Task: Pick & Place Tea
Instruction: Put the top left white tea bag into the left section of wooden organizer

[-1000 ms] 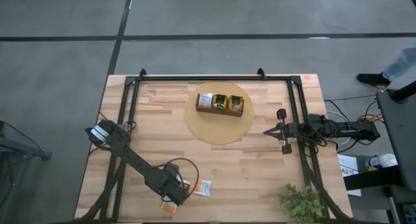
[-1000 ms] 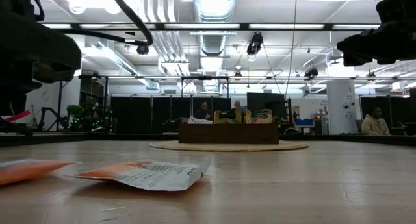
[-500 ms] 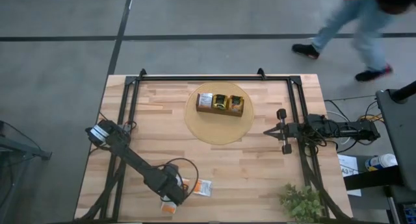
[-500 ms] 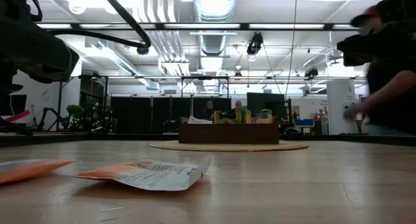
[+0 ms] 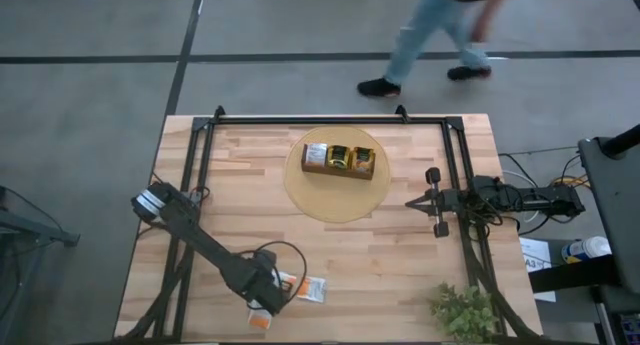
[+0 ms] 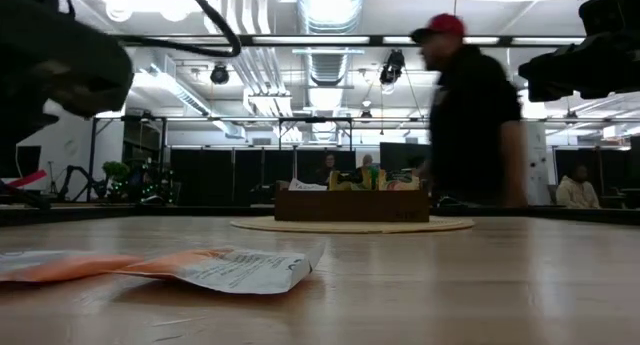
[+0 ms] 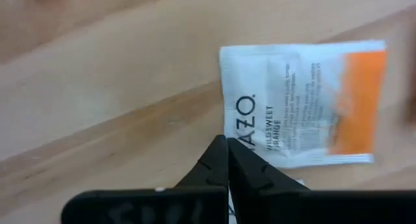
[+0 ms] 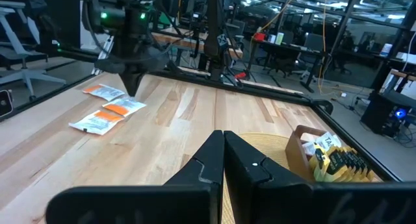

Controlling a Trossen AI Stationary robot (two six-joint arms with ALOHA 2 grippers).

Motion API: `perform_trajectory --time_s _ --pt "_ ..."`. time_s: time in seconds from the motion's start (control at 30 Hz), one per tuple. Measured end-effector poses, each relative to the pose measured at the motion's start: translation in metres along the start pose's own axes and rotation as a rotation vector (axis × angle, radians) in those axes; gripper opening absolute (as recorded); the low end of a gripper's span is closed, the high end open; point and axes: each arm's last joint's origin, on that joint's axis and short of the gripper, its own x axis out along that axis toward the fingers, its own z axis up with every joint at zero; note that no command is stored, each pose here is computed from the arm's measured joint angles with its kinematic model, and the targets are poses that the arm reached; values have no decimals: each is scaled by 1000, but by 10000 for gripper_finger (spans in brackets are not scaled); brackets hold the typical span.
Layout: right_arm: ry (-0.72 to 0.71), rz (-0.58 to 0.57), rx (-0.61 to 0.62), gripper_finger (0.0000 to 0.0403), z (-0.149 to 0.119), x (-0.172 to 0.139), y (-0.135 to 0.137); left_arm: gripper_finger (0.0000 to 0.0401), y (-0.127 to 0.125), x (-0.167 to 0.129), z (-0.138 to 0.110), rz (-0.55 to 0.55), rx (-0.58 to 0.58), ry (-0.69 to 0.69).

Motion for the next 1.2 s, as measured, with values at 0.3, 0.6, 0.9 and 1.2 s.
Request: perform_trajectory --time_s 0.3,0.6,0.9,1.2 --pt "0 0 0 9 0 0 0 0 2 -16 4 -46 1 -40" --pt "0 0 0 9 0 0 0 0 -1 -23 9 -110 128 -155" --pt "0 0 0 9 0 0 0 73 -11 -25 7 -190 534 -188" --pt "0 0 0 9 0 0 0 187 -2 -19 6 -114 904 -69"
